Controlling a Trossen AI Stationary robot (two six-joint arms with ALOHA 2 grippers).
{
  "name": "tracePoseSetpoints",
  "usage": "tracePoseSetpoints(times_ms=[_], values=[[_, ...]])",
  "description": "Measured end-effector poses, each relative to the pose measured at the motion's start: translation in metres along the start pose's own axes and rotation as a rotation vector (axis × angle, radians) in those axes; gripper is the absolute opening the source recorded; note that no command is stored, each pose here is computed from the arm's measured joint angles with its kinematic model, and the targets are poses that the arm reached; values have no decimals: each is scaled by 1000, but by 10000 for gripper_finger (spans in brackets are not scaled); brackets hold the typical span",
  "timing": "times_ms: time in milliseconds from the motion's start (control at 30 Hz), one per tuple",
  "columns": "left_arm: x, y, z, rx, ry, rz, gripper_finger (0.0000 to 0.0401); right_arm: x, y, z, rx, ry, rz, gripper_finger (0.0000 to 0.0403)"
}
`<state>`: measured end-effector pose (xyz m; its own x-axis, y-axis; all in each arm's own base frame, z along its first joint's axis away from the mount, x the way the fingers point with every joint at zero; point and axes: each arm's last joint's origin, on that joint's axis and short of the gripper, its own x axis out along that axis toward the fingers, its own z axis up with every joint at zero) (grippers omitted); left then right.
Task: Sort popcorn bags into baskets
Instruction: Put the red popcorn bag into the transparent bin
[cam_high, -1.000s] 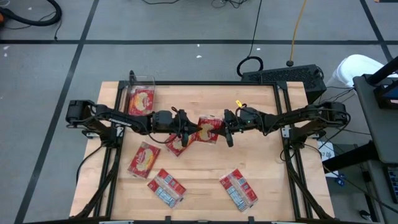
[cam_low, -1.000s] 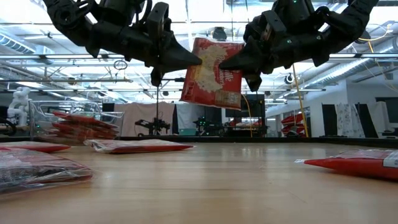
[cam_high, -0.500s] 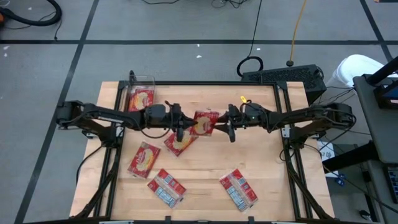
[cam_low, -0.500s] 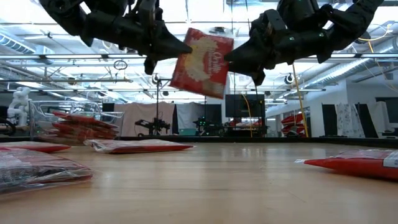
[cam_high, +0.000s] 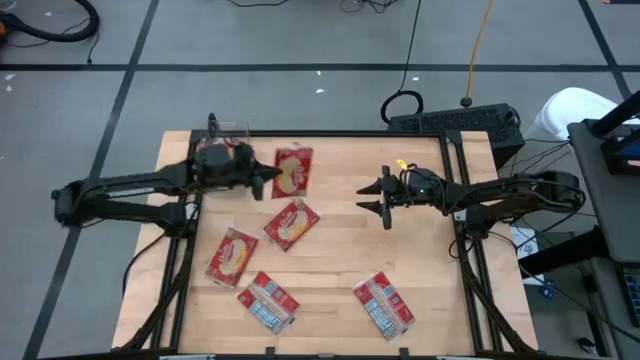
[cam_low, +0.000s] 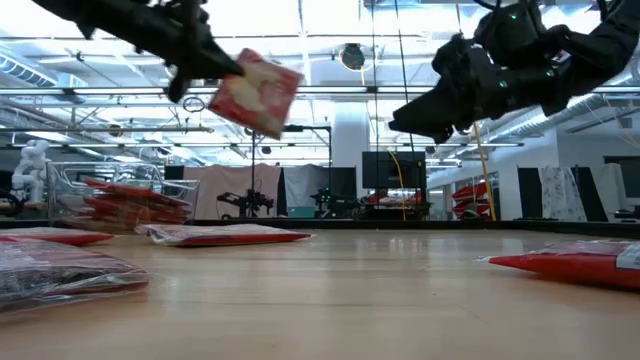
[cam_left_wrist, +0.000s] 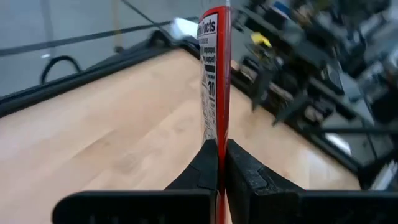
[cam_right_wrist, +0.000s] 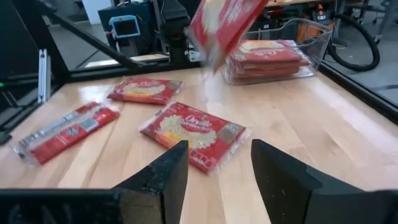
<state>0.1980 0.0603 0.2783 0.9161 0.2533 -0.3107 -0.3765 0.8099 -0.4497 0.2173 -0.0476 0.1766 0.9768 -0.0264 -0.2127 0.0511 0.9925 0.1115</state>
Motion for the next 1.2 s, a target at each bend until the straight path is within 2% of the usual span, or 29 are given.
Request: tracePoseSetpoints(times_ms=[233, 367, 500, 733, 900, 1100, 1200], values=[[-61, 15, 23, -128, -34, 169, 10, -10, 1, -18, -23, -14, 2, 167], [-91, 19, 34, -155, 14, 311, 10, -15, 2, -24, -17, -48, 6, 167], [-108, 23, 42, -169, 59, 458, 10, -20, 3, -30, -23, -64, 7, 167], [-113, 40, 45, -144, 73, 611, 11, -23, 3, -35, -13, -54, 8, 167], [-106, 59, 43, -191, 176, 703, 10, -23, 6, -35, -17, -53, 23, 167], [-90, 79, 45, -231, 290, 637, 23, -22, 9, -34, -23, -69, 38, 167], [-82, 90, 43, -244, 355, 648, 19, -22, 10, -34, -24, -68, 44, 167]])
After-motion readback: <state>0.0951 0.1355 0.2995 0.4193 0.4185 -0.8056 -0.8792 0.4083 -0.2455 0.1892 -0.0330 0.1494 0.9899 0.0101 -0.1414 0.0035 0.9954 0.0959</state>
